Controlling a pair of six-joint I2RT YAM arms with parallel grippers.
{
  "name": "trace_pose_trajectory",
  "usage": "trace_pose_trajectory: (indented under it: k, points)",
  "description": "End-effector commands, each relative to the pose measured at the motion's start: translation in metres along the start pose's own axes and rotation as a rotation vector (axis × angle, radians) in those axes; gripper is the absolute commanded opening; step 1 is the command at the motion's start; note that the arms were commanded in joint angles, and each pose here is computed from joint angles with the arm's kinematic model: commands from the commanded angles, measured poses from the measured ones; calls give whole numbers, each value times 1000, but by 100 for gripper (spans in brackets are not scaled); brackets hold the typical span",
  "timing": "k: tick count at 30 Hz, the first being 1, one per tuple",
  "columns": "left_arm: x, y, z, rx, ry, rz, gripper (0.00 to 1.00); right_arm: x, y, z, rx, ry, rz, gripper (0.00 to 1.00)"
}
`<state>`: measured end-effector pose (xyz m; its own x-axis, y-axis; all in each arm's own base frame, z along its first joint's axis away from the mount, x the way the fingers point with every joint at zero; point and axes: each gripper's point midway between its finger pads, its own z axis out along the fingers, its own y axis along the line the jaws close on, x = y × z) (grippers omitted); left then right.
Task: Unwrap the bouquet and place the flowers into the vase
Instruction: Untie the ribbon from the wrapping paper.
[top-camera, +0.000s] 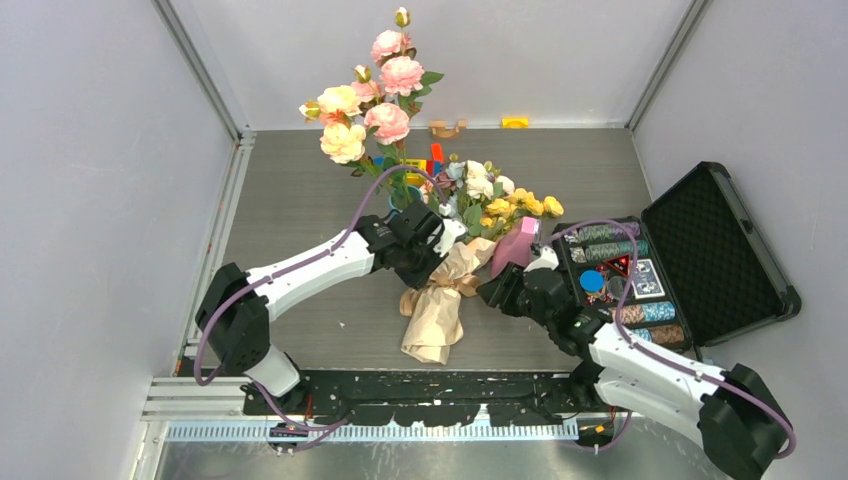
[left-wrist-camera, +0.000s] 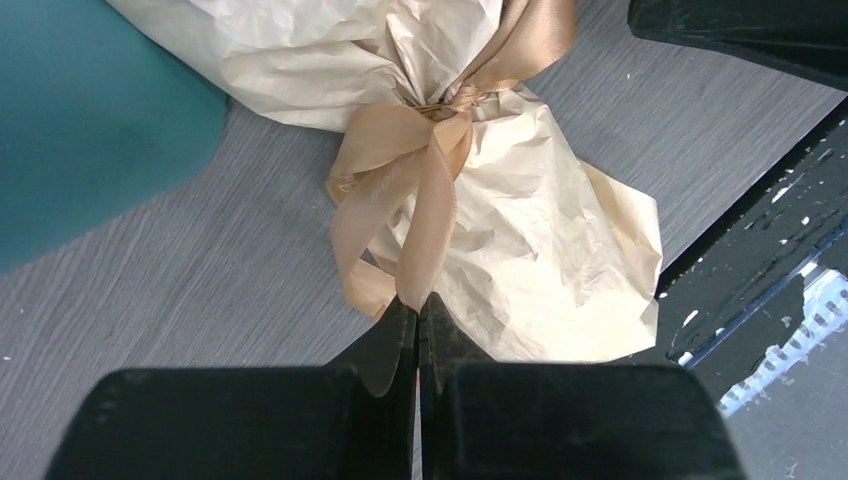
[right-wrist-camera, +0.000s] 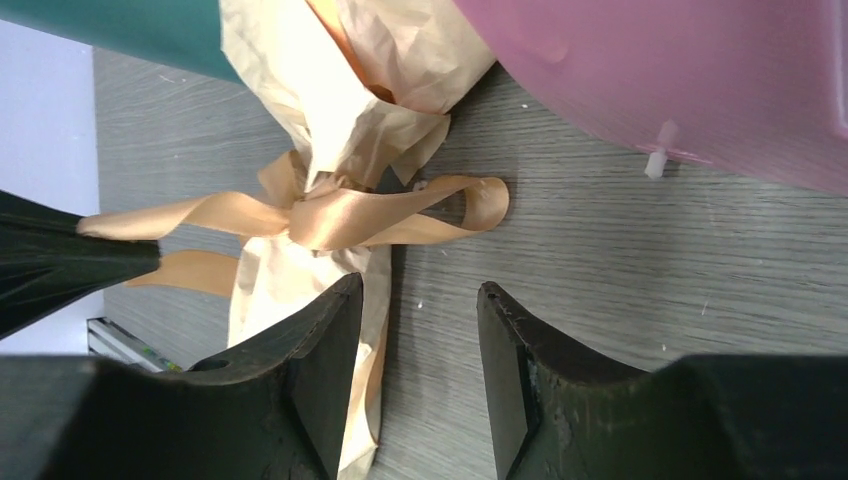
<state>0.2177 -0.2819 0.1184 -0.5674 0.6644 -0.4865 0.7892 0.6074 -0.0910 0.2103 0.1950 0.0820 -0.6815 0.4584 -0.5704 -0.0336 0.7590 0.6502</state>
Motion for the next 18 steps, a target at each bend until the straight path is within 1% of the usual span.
trace_pose_trajectory:
  k: [1, 10, 18]
  points:
    - [-8, 8, -13, -43, -44, 18, 0, -7, 3, 12, -20, -49, -8, 51]
    - [-6, 10, -12, -53, -37, 13, 0, 7, 5, 32, -11, 0, -44, 49]
    - [-6, 9, -10, -46, -33, 7, 0, 9, 2, 41, 5, 4, -50, 46]
